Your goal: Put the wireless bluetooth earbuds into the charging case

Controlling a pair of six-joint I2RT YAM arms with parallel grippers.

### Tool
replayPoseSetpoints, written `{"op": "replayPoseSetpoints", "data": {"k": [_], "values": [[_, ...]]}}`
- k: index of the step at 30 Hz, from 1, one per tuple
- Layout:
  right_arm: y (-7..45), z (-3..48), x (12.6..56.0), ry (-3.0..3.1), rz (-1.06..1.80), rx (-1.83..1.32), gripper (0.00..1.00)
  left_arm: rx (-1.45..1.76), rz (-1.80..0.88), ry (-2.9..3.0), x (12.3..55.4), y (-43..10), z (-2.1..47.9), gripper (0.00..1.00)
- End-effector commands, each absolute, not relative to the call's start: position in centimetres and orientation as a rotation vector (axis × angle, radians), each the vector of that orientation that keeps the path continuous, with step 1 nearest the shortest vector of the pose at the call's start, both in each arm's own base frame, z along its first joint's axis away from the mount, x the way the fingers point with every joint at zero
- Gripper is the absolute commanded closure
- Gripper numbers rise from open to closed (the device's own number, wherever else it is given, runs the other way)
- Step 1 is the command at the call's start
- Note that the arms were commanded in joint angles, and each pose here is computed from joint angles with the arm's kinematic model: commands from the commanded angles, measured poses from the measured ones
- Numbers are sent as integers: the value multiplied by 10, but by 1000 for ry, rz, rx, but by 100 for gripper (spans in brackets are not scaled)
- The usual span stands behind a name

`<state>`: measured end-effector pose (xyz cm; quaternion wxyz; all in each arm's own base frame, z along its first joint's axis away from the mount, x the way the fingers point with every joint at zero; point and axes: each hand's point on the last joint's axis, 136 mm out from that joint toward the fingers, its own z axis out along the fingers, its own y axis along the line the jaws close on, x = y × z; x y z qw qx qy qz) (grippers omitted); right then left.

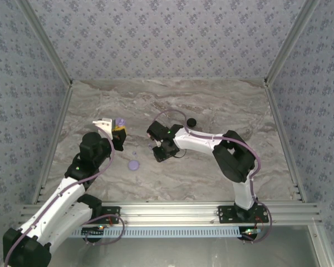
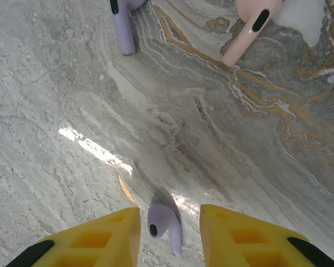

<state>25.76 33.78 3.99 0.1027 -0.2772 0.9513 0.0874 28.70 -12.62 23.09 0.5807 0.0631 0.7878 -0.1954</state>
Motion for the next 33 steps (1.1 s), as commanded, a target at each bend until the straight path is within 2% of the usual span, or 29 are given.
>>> {"op": "replayPoseSetpoints", "data": {"k": [1,14,22,33], "values": [[334,32,255,2829,187,-848,67,122,-465,1819,290,-124,237,100],[341,19,252,2832,163,-884,69,119,-478,1821,290,-126,237,100],[339,17,251,2840,148,-887,75,120,-488,1822,290,-127,236,100],[329,63,263,2724,200,-804,80,139,-533,1815,292,-135,237,100]]}}
